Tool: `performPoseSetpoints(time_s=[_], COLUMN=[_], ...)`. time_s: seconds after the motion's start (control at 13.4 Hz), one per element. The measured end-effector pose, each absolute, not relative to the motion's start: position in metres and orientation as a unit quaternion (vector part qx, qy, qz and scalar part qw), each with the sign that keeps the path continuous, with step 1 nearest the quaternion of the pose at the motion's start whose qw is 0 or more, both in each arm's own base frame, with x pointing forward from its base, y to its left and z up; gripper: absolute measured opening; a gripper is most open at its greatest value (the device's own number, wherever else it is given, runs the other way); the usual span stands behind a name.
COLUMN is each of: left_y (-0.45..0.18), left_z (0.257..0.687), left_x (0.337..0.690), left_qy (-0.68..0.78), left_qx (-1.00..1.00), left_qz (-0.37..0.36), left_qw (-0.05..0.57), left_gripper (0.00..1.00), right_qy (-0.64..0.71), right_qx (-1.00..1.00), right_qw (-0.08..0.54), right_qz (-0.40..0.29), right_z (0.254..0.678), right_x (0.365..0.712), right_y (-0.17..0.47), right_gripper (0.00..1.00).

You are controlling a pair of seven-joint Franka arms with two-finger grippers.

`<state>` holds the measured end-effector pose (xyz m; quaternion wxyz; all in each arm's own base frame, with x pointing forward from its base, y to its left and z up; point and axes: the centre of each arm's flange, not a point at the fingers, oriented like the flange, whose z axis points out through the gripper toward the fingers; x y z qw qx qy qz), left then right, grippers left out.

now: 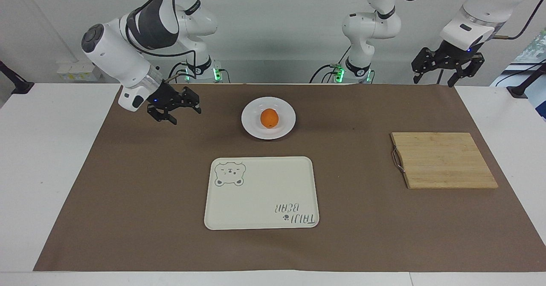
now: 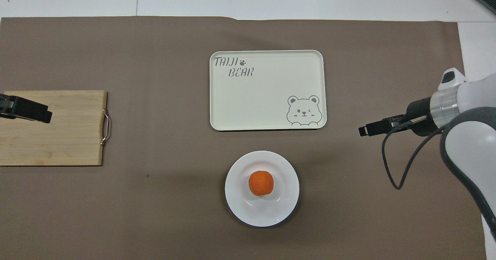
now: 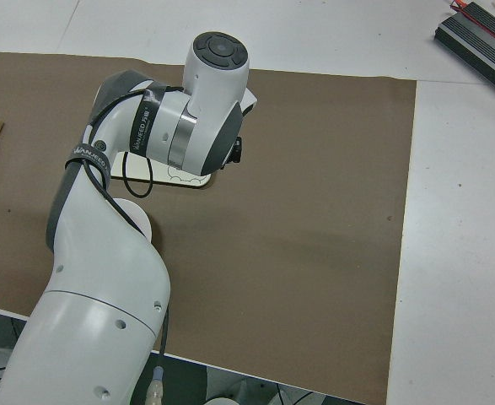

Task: Place orange and plate with both arms
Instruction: 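Reach the right gripper toward the rim of the white plate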

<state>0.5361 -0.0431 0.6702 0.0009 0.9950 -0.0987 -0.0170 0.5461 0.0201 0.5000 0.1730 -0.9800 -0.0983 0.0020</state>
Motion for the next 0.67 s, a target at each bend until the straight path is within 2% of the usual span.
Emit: performPoseSetpoints(time_s=[0.22, 0.67], left_y=[-0.041, -0.032], left_z=[0.670, 0.670], left_x=[0.536, 0.536], left_qy=[-0.097, -0.088], left_qx=[0.995, 0.996], left_qz=[-0.020, -0.020], left_qw=[0.001, 0.001], left_gripper=[1.00, 1.00], right_qy=[-0.085, -0.025], right_qx=[-0.979, -0.944], right_qw=[0.185, 0.329], right_qz=[-0.001, 0.029], right_z=[0.510, 0.464], right_x=[0.547, 0.541], right_y=[0.007, 0.034], right_gripper=[1.00, 1.00])
